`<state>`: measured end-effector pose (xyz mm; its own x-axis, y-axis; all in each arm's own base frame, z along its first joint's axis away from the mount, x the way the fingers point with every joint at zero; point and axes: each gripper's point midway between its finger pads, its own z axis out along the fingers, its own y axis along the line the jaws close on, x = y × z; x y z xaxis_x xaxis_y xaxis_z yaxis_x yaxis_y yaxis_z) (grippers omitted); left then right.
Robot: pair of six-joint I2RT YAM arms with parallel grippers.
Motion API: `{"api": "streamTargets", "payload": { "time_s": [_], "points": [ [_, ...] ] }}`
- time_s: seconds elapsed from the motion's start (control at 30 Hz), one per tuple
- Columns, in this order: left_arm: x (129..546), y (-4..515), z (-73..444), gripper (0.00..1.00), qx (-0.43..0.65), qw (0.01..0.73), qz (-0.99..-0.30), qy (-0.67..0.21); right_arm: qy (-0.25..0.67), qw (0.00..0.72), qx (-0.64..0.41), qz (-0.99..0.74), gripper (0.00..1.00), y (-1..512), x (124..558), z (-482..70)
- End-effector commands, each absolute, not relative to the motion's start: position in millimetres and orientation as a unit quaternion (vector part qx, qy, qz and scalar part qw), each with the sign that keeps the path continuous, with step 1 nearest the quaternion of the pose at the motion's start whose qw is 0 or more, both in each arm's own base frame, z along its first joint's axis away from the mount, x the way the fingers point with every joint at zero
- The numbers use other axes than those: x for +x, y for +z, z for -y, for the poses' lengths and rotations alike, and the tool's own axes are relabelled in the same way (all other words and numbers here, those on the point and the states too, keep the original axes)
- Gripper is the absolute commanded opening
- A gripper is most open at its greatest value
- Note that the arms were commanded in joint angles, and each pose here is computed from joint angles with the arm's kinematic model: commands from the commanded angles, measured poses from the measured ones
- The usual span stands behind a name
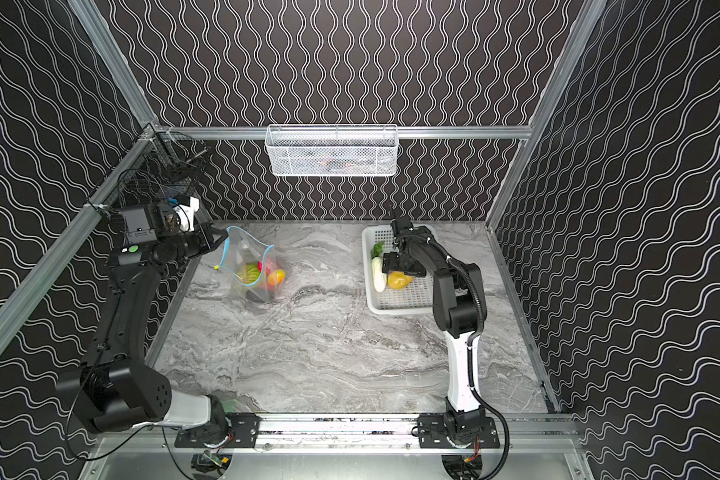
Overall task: Place the food in the zip-top bag and seal the zipper
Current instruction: 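Close the right gripper on the yellow potato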
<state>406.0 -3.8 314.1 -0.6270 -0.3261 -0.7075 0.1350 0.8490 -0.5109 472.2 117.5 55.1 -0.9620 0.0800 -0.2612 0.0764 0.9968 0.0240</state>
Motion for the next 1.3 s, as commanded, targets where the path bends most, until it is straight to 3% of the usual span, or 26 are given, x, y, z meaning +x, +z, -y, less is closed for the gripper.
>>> {"api": "streamTargets", "payload": {
  "time_s": [0.0,0.47,0.8,1.27],
  "points": [
    [408,318,2,0.00,-0.054,0.435,-0.858,-0.267,0.012,0.128,0.041,-0.991,0.99,57,470,-119],
    [401,320,0,0.00,-0.054,0.444,-0.858,-0.254,0.047,0.115,0.083,-0.989,0.99,52,452,-126],
    [400,318,1,0.00,-0.054,0.446,-0.856,-0.256,0.046,0.134,0.086,-0.986,0.97,55,468,-128],
    [398,319,2,0.00,-0.053,0.446,-0.856,-0.256,0.033,0.125,0.087,-0.988,0.73,48,467,-125]
  ]
}}
